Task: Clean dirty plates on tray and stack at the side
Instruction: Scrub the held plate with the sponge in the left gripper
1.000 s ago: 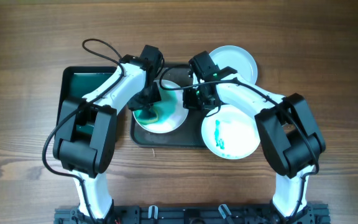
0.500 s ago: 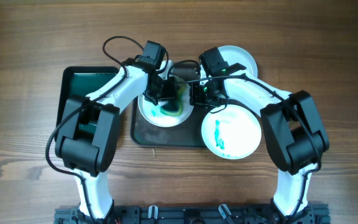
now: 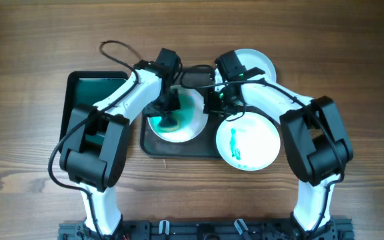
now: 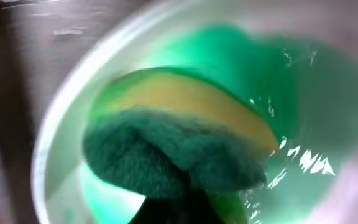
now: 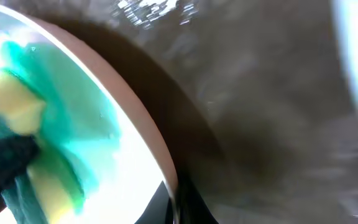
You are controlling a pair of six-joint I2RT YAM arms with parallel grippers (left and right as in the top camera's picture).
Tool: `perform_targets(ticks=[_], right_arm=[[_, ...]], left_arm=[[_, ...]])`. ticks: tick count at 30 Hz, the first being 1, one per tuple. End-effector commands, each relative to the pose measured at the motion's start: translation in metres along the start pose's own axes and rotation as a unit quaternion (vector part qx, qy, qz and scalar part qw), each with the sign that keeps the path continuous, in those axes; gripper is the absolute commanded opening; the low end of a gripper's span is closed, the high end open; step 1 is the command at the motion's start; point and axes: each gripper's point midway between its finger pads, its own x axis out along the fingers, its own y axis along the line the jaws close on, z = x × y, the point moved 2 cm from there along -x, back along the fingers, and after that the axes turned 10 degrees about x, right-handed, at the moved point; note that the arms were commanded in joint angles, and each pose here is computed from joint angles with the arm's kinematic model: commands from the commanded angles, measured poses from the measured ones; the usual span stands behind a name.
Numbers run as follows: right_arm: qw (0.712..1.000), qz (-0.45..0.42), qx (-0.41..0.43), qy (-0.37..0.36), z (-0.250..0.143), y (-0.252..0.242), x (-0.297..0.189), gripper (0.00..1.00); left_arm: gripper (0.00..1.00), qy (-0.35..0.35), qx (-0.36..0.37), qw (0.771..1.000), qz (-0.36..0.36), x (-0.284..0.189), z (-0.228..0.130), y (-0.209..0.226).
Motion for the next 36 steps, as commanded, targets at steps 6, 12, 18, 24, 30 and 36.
perform_targets(ticks=[6,12,18,24,30,36], right_arm=[[0.999,-0.027,0.023,0.001,0.003,-0.020,0.011,0.04],[0.999,-0.028,0.026,0.004,-0.001,-0.027,0.016,0.04],[0.999,-0.031,0.026,0.006,-0.003,-0.028,0.017,0.04],[0.999,-0.031,0.027,0.009,-0.004,-0.029,0.017,0.04],[0.999,-0.032,0.028,0.010,-0.006,-0.030,0.018,0.04],[0.999,-0.031,0.029,0.010,-0.005,-0.030,0.018,0.04]], left_arm=[[0.04,0.026,0.333,0.942,-0.044,0.016,-0.023,-0.029],[0.04,-0.086,0.178,0.975,0.105,0.010,0.033,0.001],[0.04,-0.090,-0.082,0.990,0.065,0.013,0.025,-0.003],[0.04,-0.021,-0.242,0.970,0.026,0.016,-0.003,-0.012],[0.04,-0.053,-0.392,0.918,0.032,0.015,0.006,-0.006],[0.04,-0.117,-0.188,0.971,0.088,0.009,0.029,0.007]])
